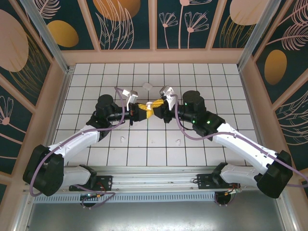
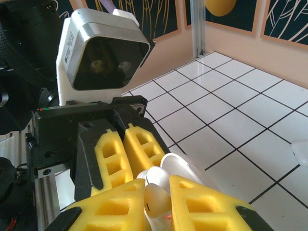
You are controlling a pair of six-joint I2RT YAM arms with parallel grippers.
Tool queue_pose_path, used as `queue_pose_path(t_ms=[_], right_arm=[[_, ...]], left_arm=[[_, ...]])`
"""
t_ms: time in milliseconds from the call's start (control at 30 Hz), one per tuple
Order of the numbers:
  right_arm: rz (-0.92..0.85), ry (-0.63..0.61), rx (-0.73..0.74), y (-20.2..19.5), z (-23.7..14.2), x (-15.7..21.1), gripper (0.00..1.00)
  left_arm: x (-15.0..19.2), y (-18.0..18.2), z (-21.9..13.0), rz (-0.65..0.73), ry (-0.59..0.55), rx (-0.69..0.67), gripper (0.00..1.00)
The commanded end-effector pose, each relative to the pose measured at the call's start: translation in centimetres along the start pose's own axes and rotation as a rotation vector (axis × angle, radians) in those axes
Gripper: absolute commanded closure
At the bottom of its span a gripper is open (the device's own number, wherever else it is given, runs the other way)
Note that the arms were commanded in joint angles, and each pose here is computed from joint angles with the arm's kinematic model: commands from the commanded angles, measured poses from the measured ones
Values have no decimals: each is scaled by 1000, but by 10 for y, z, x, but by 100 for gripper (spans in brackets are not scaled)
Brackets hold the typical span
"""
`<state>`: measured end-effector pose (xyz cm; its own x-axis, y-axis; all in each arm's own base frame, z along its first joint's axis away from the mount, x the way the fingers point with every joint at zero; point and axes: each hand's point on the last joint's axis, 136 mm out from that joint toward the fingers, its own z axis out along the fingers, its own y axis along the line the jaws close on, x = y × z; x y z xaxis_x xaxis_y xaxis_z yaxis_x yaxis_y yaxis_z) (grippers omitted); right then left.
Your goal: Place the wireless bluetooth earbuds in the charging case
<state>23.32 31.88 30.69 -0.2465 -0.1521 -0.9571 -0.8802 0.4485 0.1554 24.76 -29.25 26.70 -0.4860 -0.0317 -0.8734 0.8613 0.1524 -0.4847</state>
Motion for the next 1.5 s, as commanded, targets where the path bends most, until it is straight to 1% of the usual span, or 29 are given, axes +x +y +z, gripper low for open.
queue_pose_path(t_ms=[0,133,200,300,367,500,733,833,900,1000,1100,1200,1267,1467], right_arm=[[11,38,-88,20,1,10,81],[14,37,-84,19,0,10,77],[23,31,-76,18,0,7,72],[47,12,-40,13,-2,-4,64],[74,-1,-13,9,-4,-13,60],[138,-21,-4,7,-9,-28,54],[261,-73,16,-2,-26,-51,46],[313,-89,47,-10,-35,-59,45],[325,-88,32,-9,-37,-60,45],[349,-71,29,-11,-35,-56,45],[374,-48,40,-14,-31,-49,49],[379,-34,34,-14,-27,-44,55],[384,-26,37,-16,-25,-40,61],[410,26,-46,-9,-7,-27,74]], left_arm=[[-30,-6,0,100,-74,-13,100],[-30,-4,-1,103,-79,-24,100],[-30,-3,-1,100,-78,-25,100],[-29,-2,-1,104,-79,-34,100],[-28,-1,-2,107,-78,-45,100],[-27,2,-3,120,-78,-68,100],[-26,6,-5,148,-75,-97,100],[-25,8,-8,175,-84,-124,100],[-25,8,-9,185,-91,-129,100],[-24,6,-9,188,-91,-122,100],[-24,4,-10,205,-96,-117,100],[-23,2,-12,230,-104,-115,100],[-22,0,-13,247,-103,-108,100],[-22,-14,-18,329,-128,-67,100]])
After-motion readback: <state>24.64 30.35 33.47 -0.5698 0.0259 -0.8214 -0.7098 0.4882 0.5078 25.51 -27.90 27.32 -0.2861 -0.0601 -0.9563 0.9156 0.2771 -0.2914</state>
